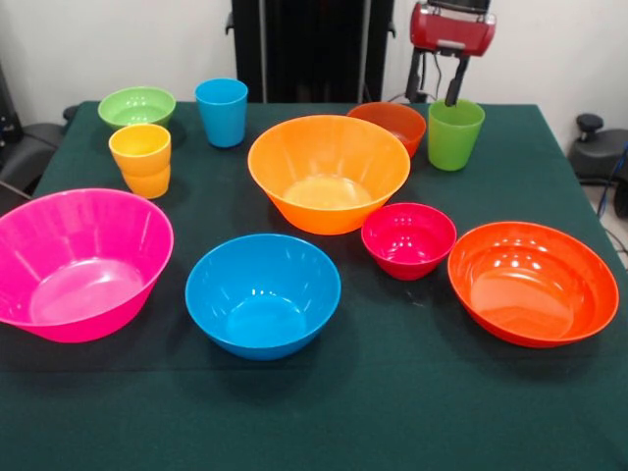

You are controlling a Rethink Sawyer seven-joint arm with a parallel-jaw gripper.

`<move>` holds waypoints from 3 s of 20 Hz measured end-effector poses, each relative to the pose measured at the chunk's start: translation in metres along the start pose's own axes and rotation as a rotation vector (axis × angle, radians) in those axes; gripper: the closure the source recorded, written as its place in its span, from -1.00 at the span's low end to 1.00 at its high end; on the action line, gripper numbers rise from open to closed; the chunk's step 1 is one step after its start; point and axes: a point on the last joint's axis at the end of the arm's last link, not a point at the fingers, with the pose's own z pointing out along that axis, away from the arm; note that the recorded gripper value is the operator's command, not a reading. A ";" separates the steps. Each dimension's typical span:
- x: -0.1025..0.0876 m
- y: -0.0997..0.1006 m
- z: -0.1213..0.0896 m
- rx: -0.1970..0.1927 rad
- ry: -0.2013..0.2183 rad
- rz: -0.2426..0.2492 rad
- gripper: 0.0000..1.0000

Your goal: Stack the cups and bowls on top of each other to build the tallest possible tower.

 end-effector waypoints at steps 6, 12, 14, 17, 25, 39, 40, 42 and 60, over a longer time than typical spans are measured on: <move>0.014 -0.006 0.015 0.014 0.029 -0.002 -1.00; 0.029 -0.011 0.029 0.030 0.041 -0.016 -1.00; 0.031 -0.011 0.031 0.033 0.043 -0.021 -1.00; 0.039 -0.009 0.036 0.048 0.051 -0.042 -1.00; 0.049 0.001 0.040 0.073 0.053 -0.064 -1.00; 0.035 0.031 0.007 0.130 0.063 -0.006 -1.00; 0.033 0.031 0.006 0.129 0.063 -0.002 -1.00; 0.024 0.025 0.002 0.126 0.064 0.026 -1.00; -0.015 -0.032 0.003 0.133 0.062 0.157 -1.00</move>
